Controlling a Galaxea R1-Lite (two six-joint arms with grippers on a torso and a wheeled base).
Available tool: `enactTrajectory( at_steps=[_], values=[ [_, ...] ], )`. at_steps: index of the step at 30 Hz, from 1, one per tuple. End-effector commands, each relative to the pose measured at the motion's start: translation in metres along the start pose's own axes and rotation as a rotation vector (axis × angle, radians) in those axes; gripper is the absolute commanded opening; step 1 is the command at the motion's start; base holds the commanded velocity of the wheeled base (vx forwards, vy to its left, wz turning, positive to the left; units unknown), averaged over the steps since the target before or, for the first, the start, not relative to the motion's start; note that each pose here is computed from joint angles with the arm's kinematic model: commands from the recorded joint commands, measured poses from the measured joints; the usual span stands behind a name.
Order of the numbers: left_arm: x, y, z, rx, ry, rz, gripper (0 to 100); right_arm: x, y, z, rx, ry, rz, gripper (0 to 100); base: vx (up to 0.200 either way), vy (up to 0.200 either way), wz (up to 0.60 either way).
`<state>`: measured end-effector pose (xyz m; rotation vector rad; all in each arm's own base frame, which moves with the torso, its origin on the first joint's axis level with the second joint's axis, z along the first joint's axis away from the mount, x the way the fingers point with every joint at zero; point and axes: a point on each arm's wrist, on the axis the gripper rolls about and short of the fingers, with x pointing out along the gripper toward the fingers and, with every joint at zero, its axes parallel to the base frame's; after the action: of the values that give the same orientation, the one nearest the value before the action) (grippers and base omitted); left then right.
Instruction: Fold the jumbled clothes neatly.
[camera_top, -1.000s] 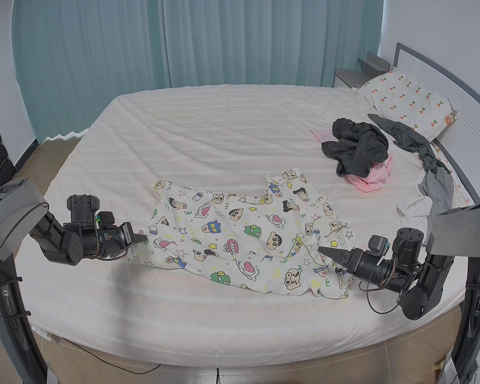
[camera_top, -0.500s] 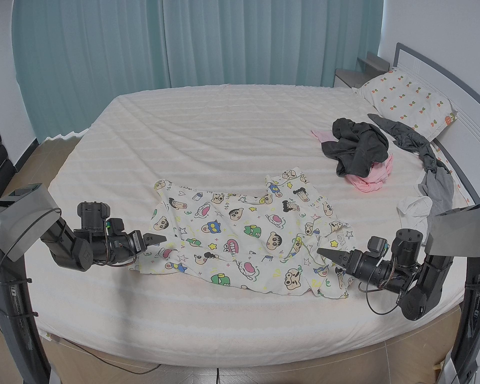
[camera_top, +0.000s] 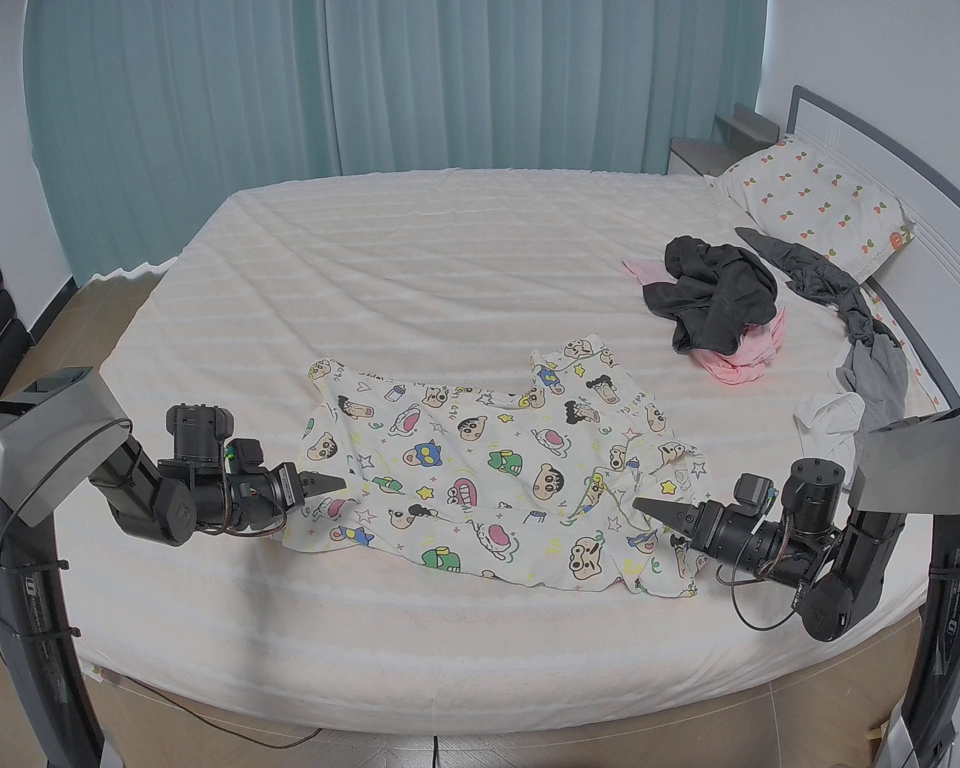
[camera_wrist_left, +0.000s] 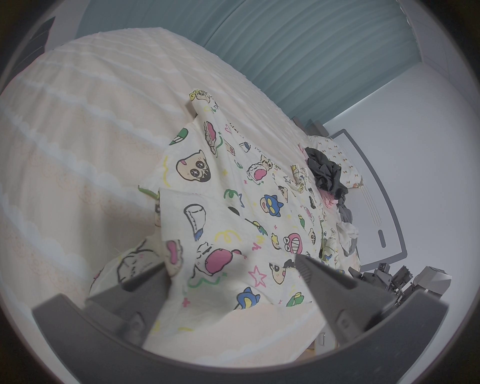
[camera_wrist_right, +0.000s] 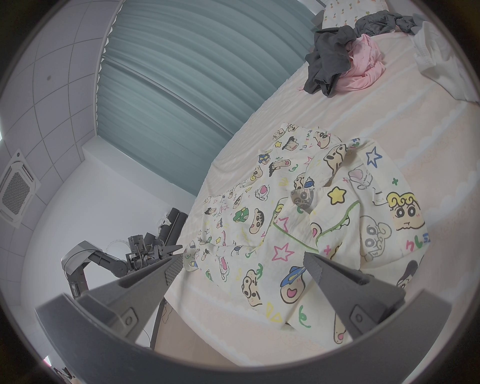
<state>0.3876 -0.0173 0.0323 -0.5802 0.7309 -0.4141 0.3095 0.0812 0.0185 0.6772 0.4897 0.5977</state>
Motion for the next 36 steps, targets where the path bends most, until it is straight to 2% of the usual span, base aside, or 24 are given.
enactTrajectory(
  at_steps=[1,7,12,18,21,24,36],
  values=[
    [-0.003,0.003,0.0,-0.006,-0.003,0.008,0,0.0,0.001,0.001,-0.007,-0.008,0.008,100,0.0,0.0,0.0],
    [-0.007,0.009,0.003,-0.007,-0.018,0.024,0,0.0,0.001,0.0,-0.006,-0.007,0.007,100,0.0,0.0,0.0],
    [-0.012,0.01,0.014,-0.012,-0.058,0.028,0,0.0,0.001,0.001,-0.007,-0.008,0.008,100,0.0,0.0,0.0],
    [-0.016,0.005,0.027,-0.074,-0.108,0.028,0,0.0,0.0,0.0,-0.006,-0.007,0.007,100,0.0,0.0,0.0],
    [-0.013,0.01,0.036,-0.091,-0.166,0.087,0,0.0,0.0,0.0,-0.005,-0.007,0.005,100,0.0,0.0,0.0],
    [-0.007,0.015,0.037,-0.104,-0.183,0.125,0,0.0,0.0,0.0,-0.005,-0.007,0.005,100,0.0,0.0,0.0],
    [0.009,0.027,0.04,-0.135,-0.202,0.158,0,0.001,0.0,0.0,-0.005,-0.007,0.005,100,0.0,0.0,0.0]
  ],
)
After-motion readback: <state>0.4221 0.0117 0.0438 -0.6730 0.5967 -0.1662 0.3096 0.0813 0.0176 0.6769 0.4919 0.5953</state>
